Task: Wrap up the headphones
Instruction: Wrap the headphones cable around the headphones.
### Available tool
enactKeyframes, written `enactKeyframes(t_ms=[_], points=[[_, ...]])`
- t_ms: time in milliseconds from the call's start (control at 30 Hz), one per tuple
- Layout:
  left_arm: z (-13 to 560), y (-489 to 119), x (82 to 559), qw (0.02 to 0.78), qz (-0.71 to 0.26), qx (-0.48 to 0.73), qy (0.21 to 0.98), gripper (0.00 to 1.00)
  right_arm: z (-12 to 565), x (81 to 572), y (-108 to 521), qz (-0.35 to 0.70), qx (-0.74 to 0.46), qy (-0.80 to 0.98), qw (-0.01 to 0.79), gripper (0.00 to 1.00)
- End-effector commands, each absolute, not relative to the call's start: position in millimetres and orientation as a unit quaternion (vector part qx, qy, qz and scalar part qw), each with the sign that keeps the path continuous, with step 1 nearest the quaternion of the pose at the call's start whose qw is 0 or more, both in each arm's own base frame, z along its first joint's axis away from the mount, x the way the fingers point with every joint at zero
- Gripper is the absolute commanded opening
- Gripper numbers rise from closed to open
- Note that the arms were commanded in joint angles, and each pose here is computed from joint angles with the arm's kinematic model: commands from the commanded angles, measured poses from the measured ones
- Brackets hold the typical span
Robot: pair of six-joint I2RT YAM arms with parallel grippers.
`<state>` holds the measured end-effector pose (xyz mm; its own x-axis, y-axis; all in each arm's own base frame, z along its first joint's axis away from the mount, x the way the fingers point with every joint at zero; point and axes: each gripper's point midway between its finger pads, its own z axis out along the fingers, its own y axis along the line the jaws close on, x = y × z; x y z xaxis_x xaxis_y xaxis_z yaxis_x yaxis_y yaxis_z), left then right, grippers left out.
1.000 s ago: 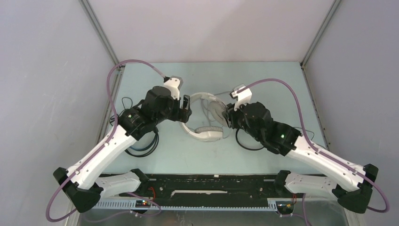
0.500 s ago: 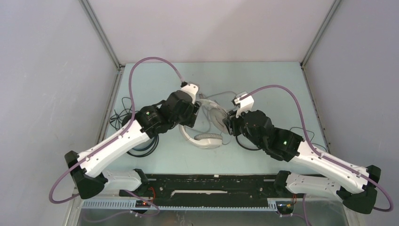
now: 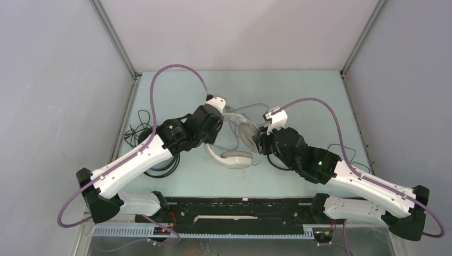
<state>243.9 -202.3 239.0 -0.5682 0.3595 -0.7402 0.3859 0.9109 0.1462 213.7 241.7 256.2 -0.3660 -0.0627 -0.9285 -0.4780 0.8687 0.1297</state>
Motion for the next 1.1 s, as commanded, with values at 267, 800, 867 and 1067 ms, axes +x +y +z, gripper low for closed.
enactKeyframes(t_ms=[267,800,867,1067], points=[[253,-203,254,0.452,-0.011,0.204,0.868,0.05,279,223,262,0.241,-0.132,0.774,0.571,0.21],[285,-187,267,0.518,-0.032,0.151,0.841,0.0,312,194,263,0.321,-0.206,0.697,0.608,0.79],[289,-183,268,0.52,-0.042,0.142,0.841,0.0,315,185,262,0.327,-0.237,0.678,0.615,0.83],[316,-161,267,0.54,-0.082,0.093,0.833,0.0,323,163,260,0.332,-0.33,0.607,0.642,0.84]])
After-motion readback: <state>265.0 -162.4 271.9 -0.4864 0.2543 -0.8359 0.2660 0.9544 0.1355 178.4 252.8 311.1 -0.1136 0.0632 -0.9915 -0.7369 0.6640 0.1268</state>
